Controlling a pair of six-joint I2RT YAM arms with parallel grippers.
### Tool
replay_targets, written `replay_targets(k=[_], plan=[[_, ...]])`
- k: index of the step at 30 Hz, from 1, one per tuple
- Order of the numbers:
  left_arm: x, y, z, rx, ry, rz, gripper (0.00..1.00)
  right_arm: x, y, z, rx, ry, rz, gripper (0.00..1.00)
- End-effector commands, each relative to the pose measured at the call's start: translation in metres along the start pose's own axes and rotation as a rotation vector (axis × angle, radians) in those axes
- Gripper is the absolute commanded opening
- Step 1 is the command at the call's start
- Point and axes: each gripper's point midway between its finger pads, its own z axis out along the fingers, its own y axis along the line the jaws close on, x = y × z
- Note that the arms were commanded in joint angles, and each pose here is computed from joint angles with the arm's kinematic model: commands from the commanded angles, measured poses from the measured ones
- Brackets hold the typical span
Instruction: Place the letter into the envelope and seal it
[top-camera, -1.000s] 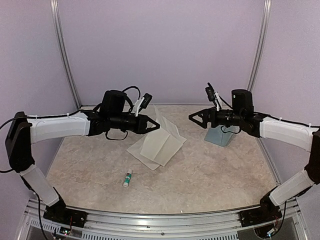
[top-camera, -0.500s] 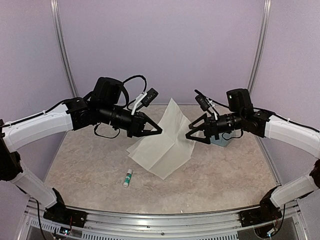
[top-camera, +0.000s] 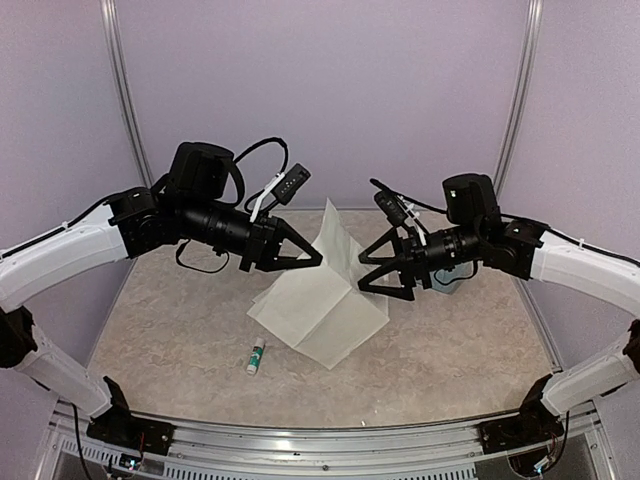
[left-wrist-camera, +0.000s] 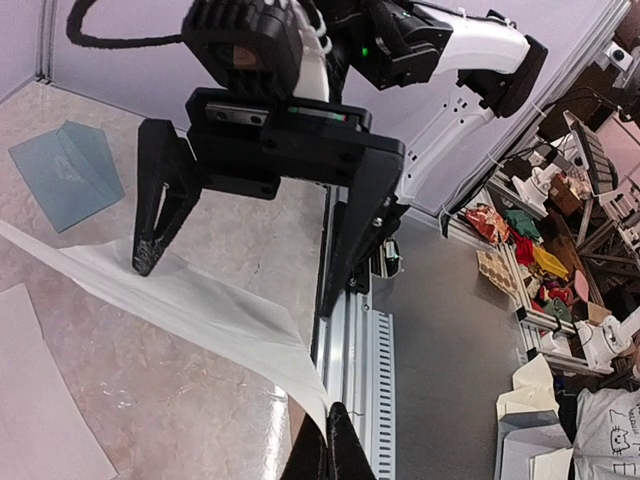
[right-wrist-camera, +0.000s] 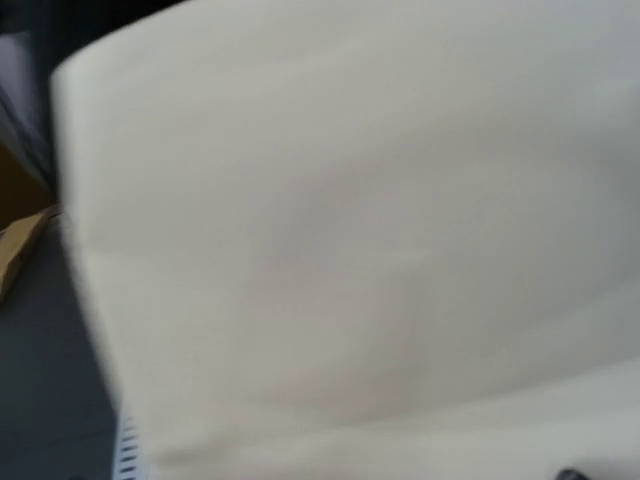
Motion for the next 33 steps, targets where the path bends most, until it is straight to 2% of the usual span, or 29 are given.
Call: replay_targets(k=[1, 6, 10, 15, 17, 22, 24, 25, 26, 28, 33], plan=[[-0.022, -0.003, -0.007, -0.038, -0.06, -0.012, 0.0, -0.008, 0.022, 0.014, -0.038, 0.001, -0.052, 0.98], [-0.024, -0.003, -0.005, -0.025, -0.065, -0.023, 0.0, -0.002, 0.038, 0.037, -0.068, 0.023, -0.07, 0.97], [-0.025, -0.003, -0.004, -0.018, -0.065, -0.025, 0.0, 0.001, 0.037, 0.049, -0.047, 0.043, -0.085, 0.87], [-0.023, -0.001, -0.003, -0.025, -0.055, -0.032, 0.0, 0.003, 0.036, 0.054, -0.048, 0.052, -0.09, 0.59], [-0.021, 0.002, -0.003, -0.039, -0.049, -0.036, 0.0, 0.002, 0.036, 0.054, -0.05, 0.049, -0.092, 0.42], [-0.021, 0.01, -0.003, -0.084, -0.051, -0.033, 0.04, 0.006, 0.037, 0.054, -0.056, 0.059, -0.087, 0.15], [-0.022, 0.013, -0.004, -0.103, -0.05, -0.026, 0.05, 0.008, 0.037, 0.054, -0.056, 0.061, -0.081, 0.0], [-0.023, 0.015, -0.005, -0.119, -0.051, -0.021, 0.11, 0.007, 0.038, 0.053, -0.055, 0.059, -0.077, 0.0], [-0.024, 0.018, -0.007, -0.14, -0.055, -0.013, 0.23, 0.008, 0.038, 0.052, -0.052, 0.06, -0.073, 0.0], [-0.027, 0.026, -0.013, -0.199, -0.067, 0.013, 0.55, 0.009, 0.039, 0.05, -0.055, 0.055, -0.072, 0.0], [-0.034, 0.033, -0.033, -0.322, -0.105, 0.106, 0.84, 0.01, 0.05, 0.045, -0.107, 0.06, -0.061, 0.0]])
